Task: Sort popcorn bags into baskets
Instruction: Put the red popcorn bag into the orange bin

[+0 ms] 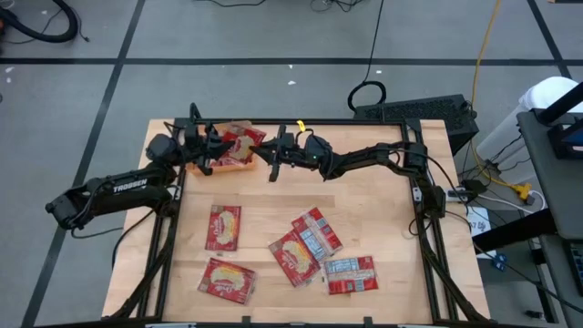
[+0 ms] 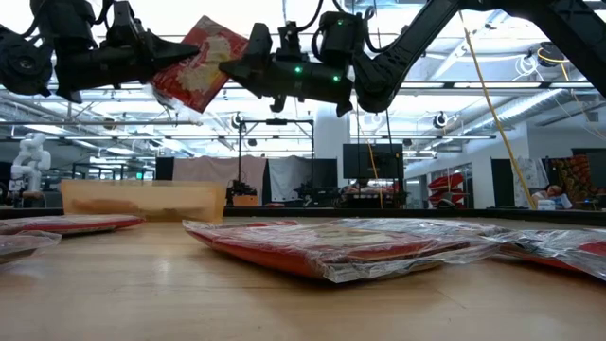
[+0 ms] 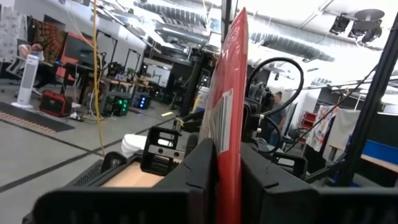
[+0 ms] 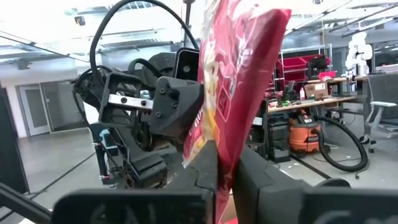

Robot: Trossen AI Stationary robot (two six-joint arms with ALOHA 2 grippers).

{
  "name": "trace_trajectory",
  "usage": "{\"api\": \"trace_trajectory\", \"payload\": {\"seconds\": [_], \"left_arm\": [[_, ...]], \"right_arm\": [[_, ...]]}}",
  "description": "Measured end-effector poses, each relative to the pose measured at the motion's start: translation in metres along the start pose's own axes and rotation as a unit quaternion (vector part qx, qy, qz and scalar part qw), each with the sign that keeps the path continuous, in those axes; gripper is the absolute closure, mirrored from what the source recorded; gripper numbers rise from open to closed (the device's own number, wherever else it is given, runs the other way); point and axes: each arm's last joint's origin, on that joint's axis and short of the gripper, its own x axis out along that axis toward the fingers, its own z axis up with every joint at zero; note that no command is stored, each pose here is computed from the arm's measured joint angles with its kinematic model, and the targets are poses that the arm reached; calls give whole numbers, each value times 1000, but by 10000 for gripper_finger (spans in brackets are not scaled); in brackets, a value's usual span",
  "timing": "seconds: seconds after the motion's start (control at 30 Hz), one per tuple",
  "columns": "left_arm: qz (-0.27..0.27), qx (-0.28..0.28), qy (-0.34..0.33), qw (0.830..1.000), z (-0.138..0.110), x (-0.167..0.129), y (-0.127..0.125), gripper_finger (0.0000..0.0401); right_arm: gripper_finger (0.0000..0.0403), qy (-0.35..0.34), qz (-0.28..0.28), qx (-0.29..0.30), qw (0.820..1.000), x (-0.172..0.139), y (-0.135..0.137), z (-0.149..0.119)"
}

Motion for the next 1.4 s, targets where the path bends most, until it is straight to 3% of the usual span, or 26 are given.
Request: {"api": "trace_trajectory", "payload": {"seconds": [0.17, 0.27, 0.43, 0.63, 0.9, 1.13, 1.4], "left_arm": [[-2, -24, 15, 1000, -2, -1, 2, 334], [-20, -24, 26, 999, -2, -3, 2, 302], [-7, -29, 37, 999, -2, -5, 4, 244], [1, -34, 50, 998, 0, -12, 9, 205], [-22, -78, 108, 991, 3, -11, 14, 201], [4, -81, 164, 983, -7, -11, 18, 201], [16, -68, 199, 978, -20, -4, 11, 201]], "right_arm": [[381, 14, -2, 16, 1000, 0, 0, -3], [394, 38, 6, 27, 999, 0, 0, -4], [394, 69, -1, 44, 997, -1, -1, -9], [396, 124, 25, 86, 988, -3, -5, -18], [397, 162, 60, 120, 978, -7, -16, -19], [397, 175, 98, 138, 970, -10, -26, -15], [394, 197, 102, 124, 967, -12, -26, -12]]}}
